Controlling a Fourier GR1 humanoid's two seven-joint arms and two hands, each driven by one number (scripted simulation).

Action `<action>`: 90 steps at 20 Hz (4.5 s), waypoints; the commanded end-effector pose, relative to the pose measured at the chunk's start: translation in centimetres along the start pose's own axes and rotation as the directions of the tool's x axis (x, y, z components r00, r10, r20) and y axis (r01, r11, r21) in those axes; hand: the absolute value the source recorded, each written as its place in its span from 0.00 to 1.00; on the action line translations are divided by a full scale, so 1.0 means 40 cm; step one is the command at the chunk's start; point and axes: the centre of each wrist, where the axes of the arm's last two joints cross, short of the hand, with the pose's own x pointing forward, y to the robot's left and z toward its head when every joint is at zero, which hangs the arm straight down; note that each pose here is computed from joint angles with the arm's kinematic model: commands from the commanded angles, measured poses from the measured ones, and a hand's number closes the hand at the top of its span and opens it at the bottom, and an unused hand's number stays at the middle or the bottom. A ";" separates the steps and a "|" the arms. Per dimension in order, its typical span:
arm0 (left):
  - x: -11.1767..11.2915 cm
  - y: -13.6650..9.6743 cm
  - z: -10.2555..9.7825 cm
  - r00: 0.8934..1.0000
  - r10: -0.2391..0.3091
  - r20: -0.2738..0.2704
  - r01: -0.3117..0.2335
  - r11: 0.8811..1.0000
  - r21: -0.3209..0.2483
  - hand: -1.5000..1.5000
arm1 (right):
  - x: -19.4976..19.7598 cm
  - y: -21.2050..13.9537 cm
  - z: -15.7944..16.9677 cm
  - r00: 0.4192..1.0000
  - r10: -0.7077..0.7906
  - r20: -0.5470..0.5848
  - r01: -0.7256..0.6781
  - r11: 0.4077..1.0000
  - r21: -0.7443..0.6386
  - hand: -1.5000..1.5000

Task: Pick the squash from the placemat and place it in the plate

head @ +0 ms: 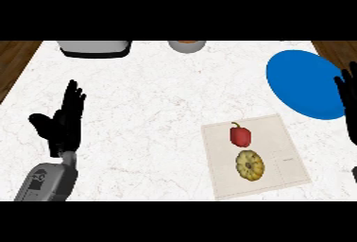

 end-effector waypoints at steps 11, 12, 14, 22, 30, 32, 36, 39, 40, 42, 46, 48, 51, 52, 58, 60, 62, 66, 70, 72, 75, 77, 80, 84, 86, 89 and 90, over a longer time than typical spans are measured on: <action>0.009 0.033 0.002 0.986 -0.134 -0.102 0.106 0.964 -0.244 0.50 | 0.004 0.156 0.003 0.817 0.319 0.480 -0.575 0.507 0.642 0.00; 0.021 0.030 -0.027 0.986 -0.136 -0.092 0.111 0.966 -0.231 0.50 | -0.020 0.102 -0.001 0.823 0.325 0.466 -0.568 0.458 0.684 0.00; 0.009 0.033 0.001 0.985 -0.133 -0.113 0.100 0.960 -0.260 0.50 | -0.055 0.076 0.002 0.793 0.363 0.489 -0.600 0.335 0.726 0.00; 0.039 0.047 0.018 0.984 -0.144 -0.104 0.115 0.964 -0.241 0.50 | 0.012 0.150 -0.025 0.566 0.445 0.694 -0.774 -0.002 0.633 0.00; 0.027 0.055 0.059 0.987 -0.127 -0.098 0.105 0.973 -0.207 0.50 | 0.051 0.234 0.033 0.449 0.495 0.744 -0.800 -0.147 0.582 0.00; 0.009 0.043 0.030 0.984 -0.128 -0.125 0.098 0.970 -0.221 0.50 | 0.038 0.253 0.018 0.401 0.531 0.747 -0.772 -0.242 0.587 0.00; 0.026 0.066 0.024 0.985 -0.129 -0.119 0.100 0.970 -0.222 0.50 | 0.033 0.287 0.049 0.320 0.551 0.771 -0.769 -0.324 0.551 0.00; 0.013 0.093 0.016 0.986 -0.119 -0.116 0.091 0.971 -0.221 0.50 | 0.002 0.287 0.105 0.246 0.548 0.800 -0.782 -0.376 0.498 0.00; 0.029 0.043 0.008 0.985 -0.122 -0.120 0.094 0.972 -0.217 0.50 | 0.004 0.303 0.051 0.209 0.559 0.802 -0.787 -0.390 0.478 0.00; 0.026 0.034 -0.017 0.982 -0.135 -0.131 0.102 0.967 -0.235 0.50 | 0.060 0.296 0.079 0.163 0.565 0.809 -0.778 -0.430 0.457 0.00; 0.008 0.054 0.014 0.986 -0.125 -0.111 0.097 0.969 -0.228 0.50 | 0.000 0.334 0.096 0.091 0.559 0.824 -0.742 -0.514 0.430 0.00; 0.049 0.071 0.004 0.986 -0.129 -0.104 0.103 0.970 -0.222 0.50 | -0.015 0.333 0.079 0.089 0.573 0.815 -0.720 -0.528 0.450 0.00; 0.055 0.003 -0.008 0.985 -0.128 -0.112 0.100 0.968 -0.230 0.50 | -0.036 0.372 0.085 0.074 0.566 0.821 -0.699 -0.558 0.447 0.00; -0.008 0.037 -0.012 0.984 -0.124 -0.129 0.095 0.973 -0.212 0.50 | -0.017 0.377 0.121 0.059 0.583 0.810 -0.701 -0.554 0.449 0.00; 0.010 0.007 0.025 0.985 -0.129 -0.117 0.103 0.973 -0.206 0.50 | -0.085 0.401 0.090 0.028 0.564 0.825 -0.696 -0.582 0.422 0.00; 0.018 0.060 -0.017 0.986 -0.112 -0.127 0.081 0.970 -0.228 0.50 | -0.136 0.362 0.083 0.005 0.560 0.828 -0.692 -0.596 0.407 0.00; 0.005 0.077 0.001 0.984 -0.141 -0.105 0.117 0.970 -0.212 0.50 | -0.090 0.432 0.088 0.016 0.567 0.823 -0.697 -0.584 0.416 0.00; -0.016 0.030 0.035 0.985 -0.125 -0.119 0.097 0.971 -0.218 0.50 | -0.144 0.382 0.082 -0.022 0.552 0.834 -0.688 -0.614 0.388 0.00; 0.033 0.047 0.000 0.986 -0.125 -0.111 0.099 0.972 -0.211 0.50 | -0.117 0.420 0.121 -0.038 0.535 0.844 -0.645 -0.658 0.388 0.00; 0.049 0.062 0.016 0.986 -0.119 -0.113 0.091 0.970 -0.225 0.50 | -0.168 0.372 0.109 -0.019 0.505 0.863 -0.600 -0.696 0.394 1.00; -0.015 0.048 0.008 0.987 -0.127 -0.096 0.101 0.967 -0.234 0.50 | -0.199 0.399 0.128 0.020 0.446 0.895 -0.594 -0.715 0.370 1.00; 0.015 0.082 0.010 0.987 -0.122 -0.104 0.094 0.968 -0.234 0.50 | -0.248 0.400 0.145 0.039 0.452 0.891 -0.586 -0.712 0.387 1.00; 0.035 0.054 -0.021 0.984 -0.122 -0.130 0.093 0.973 -0.212 0.50 | -0.181 0.404 0.143 0.052 0.456 0.889 -0.605 -0.694 0.391 1.00; 0.027 0.058 0.016 0.983 -0.136 -0.126 0.105 0.969 -0.225 0.50 | -0.171 0.429 0.071 0.206 0.663 0.720 -0.707 -0.407 0.578 1.00; 0.038 0.057 0.017 0.985 -0.128 -0.114 0.099 0.968 -0.232 0.50 | -0.182 0.407 0.046 0.355 0.751 0.556 -0.727 -0.153 0.670 1.00; 0.031 0.062 0.014 0.987 -0.112 -0.117 0.085 0.972 -0.217 0.50 | -0.154 0.451 0.002 0.526 0.779 0.343 -0.707 0.176 0.685 1.00; 0.020 0.065 0.016 0.987 -0.122 -0.108 0.095 0.969 -0.230 0.50 | -0.158 0.454 -0.006 0.526 0.797 0.297 -0.722 0.234 0.651 1.00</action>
